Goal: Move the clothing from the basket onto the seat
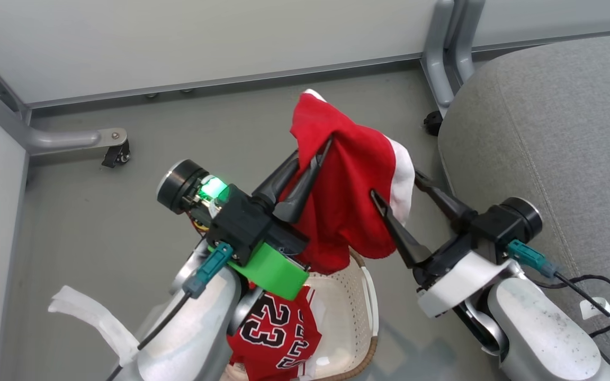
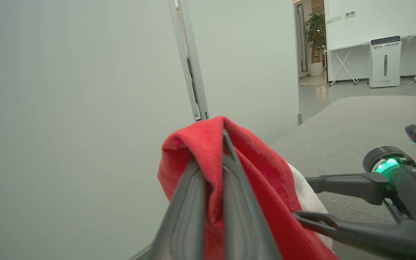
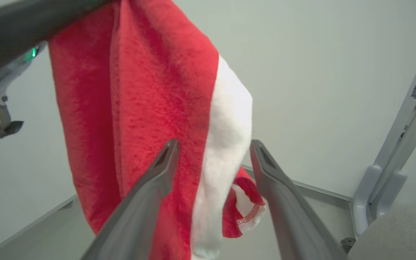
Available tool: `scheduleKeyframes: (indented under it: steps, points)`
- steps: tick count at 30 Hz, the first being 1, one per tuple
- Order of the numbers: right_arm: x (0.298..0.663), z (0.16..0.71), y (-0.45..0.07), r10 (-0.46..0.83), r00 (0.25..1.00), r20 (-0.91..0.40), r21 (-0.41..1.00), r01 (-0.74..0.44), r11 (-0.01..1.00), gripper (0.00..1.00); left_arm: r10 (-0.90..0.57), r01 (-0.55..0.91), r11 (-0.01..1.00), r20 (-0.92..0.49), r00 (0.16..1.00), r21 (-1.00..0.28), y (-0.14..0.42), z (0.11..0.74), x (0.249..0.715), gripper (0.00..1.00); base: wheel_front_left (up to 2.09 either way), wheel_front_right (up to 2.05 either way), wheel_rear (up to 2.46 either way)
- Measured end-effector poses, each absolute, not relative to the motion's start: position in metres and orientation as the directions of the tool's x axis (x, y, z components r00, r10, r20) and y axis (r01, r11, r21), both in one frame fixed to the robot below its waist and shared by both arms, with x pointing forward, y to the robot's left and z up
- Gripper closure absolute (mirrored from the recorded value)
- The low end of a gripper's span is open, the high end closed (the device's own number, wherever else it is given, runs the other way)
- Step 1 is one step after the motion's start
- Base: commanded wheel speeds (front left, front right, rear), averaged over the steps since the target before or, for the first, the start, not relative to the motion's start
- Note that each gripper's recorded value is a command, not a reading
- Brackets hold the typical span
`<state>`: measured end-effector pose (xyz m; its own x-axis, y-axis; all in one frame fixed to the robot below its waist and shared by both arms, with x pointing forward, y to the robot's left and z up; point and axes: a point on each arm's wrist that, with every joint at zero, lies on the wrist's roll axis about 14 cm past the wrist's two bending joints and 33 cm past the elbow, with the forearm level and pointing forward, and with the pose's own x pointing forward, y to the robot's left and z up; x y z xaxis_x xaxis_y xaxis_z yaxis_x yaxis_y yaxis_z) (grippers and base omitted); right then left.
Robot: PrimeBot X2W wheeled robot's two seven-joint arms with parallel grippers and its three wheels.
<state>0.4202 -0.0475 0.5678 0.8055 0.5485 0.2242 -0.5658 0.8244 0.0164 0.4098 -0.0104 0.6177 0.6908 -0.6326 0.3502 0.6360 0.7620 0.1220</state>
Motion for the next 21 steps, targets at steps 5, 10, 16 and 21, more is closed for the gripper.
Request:
scheduleKeyframes:
  steps: [5,10,16,21]
  points:
    - [0.414,0.563,-0.026,0.622,0.757,0.202,0.06,-0.643,0.763,0.0,-0.647,0.649,0.75,0.346,0.679,0.127,-0.015,0.617,0.404,1.0,0.0,0.0,0.0]
    - [0.404,0.562,-0.007,0.684,0.704,0.191,0.062,-0.704,0.708,0.0,-0.654,0.655,0.744,0.344,0.674,0.13,-0.016,0.617,0.399,1.0,0.0,0.0,0.0]
    - [0.398,0.561,0.008,0.711,0.676,0.194,0.091,-0.734,0.672,1.0,-0.66,0.664,0.738,0.339,0.671,0.123,-0.019,0.614,0.397,1.0,0.0,0.0,0.0]
    - [0.4,0.568,0.012,0.699,0.68,0.223,0.11,-0.73,0.675,1.0,-0.66,0.665,0.738,0.332,0.674,0.116,-0.019,0.611,0.398,1.0,0.0,0.0,0.0]
